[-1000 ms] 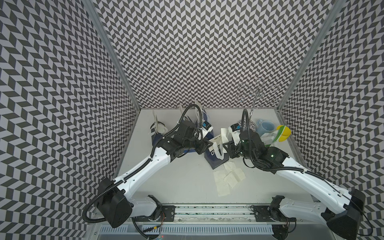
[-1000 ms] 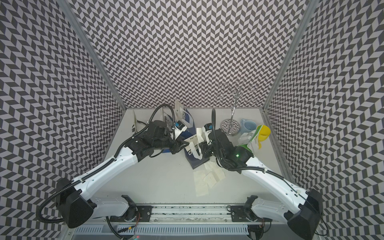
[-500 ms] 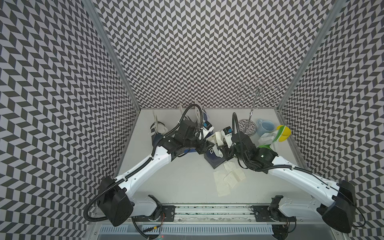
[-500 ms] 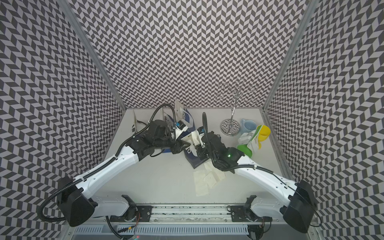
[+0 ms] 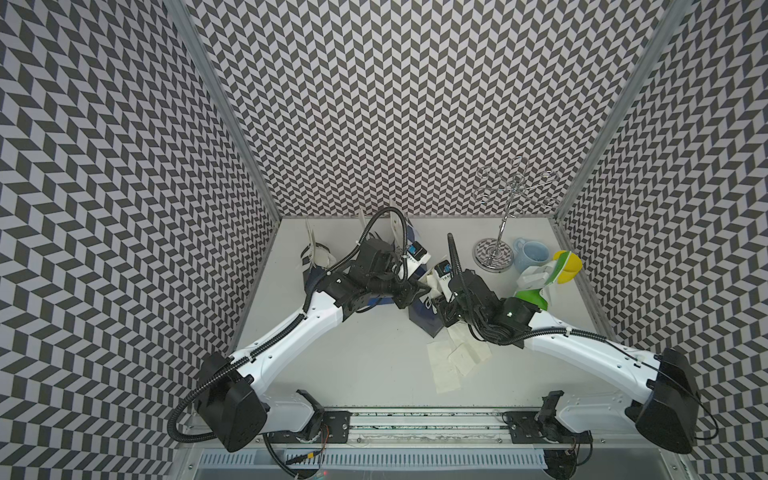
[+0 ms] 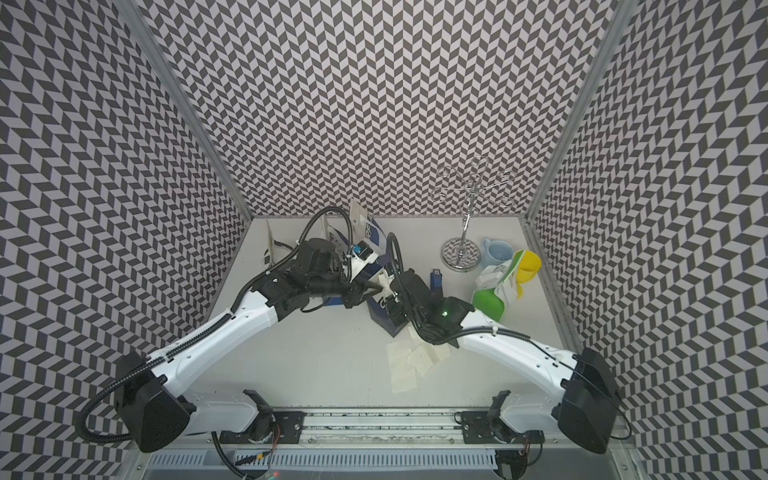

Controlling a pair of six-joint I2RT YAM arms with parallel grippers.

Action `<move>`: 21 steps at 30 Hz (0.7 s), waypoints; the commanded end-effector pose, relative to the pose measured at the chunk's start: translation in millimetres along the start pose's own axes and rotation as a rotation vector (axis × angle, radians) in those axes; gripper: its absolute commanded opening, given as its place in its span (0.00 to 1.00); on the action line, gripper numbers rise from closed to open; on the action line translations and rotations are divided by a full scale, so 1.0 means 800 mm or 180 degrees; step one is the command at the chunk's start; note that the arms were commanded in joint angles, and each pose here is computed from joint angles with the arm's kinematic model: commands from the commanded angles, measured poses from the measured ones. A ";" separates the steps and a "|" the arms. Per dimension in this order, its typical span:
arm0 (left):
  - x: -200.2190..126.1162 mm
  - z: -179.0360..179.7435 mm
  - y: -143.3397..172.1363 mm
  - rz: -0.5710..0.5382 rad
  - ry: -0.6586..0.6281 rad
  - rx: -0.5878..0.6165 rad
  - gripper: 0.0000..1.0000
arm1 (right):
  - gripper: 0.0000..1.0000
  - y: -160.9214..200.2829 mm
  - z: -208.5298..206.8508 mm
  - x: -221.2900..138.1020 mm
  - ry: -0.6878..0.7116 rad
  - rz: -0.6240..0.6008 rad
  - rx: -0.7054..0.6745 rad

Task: Staple the receipts to the bags
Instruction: Hold the receipt from the takeout bag.

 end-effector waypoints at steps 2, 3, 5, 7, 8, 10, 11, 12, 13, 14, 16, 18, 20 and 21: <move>0.001 0.001 -0.016 -0.0118 0.0065 0.0058 0.39 | 0.34 -0.023 0.004 -0.007 0.0069 -0.0310 -0.0049; 0.002 0.002 -0.016 -0.0110 0.0054 0.0051 0.38 | 0.34 -0.024 0.004 -0.007 0.0076 -0.0316 -0.0058; 0.003 0.003 -0.017 -0.0102 0.0053 0.0047 0.37 | 0.34 -0.024 0.004 -0.007 0.0090 -0.0328 -0.0067; 0.004 0.003 -0.018 -0.0094 0.0053 0.0049 0.35 | 0.34 -0.024 0.004 -0.008 0.0090 -0.0327 -0.0086; 0.004 0.003 -0.018 -0.0100 0.0053 0.0052 0.33 | 0.34 -0.024 0.005 -0.007 0.0088 -0.0324 -0.0095; 0.004 0.002 -0.019 -0.0108 0.0061 0.0062 0.31 | 0.34 -0.023 0.006 -0.006 0.0076 -0.0315 -0.0113; 0.003 0.002 -0.019 -0.0114 0.0071 0.0069 0.31 | 0.34 -0.022 0.006 -0.005 0.0079 -0.0310 -0.0124; 0.002 0.001 -0.020 -0.0119 0.0079 0.0072 0.30 | 0.34 -0.022 0.007 -0.004 0.0089 -0.0310 -0.0132; 0.001 0.000 -0.021 -0.0125 0.0093 0.0091 0.30 | 0.34 -0.022 0.007 -0.004 0.0094 -0.0312 -0.0153; -0.002 -0.001 -0.022 -0.0139 0.0108 0.0114 0.30 | 0.34 -0.022 0.007 -0.003 0.0116 -0.0303 -0.0175; -0.005 -0.004 -0.024 -0.0167 0.0127 0.0145 0.30 | 0.34 -0.022 0.007 -0.002 0.0164 -0.0294 -0.0213; -0.009 -0.007 -0.024 -0.0181 0.0181 0.0189 0.31 | 0.34 -0.023 0.006 -0.001 0.0224 -0.0293 -0.0254; -0.011 -0.009 -0.026 -0.0192 0.0213 0.0207 0.33 | 0.34 -0.024 0.004 -0.001 0.0297 -0.0293 -0.0277; -0.012 -0.010 -0.026 -0.0194 0.0223 0.0211 0.33 | 0.34 -0.024 0.003 0.000 0.0346 -0.0284 -0.0281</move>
Point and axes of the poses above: each gripper's point midway between its finger pads, its own x axis out along the fingers, its own z axis along the line the jaws close on, y = z × x, the point moved 9 cm from there along -x, back along the fingers, and after that the axes turned 5 degrees about -x, right-handed, at the moved point
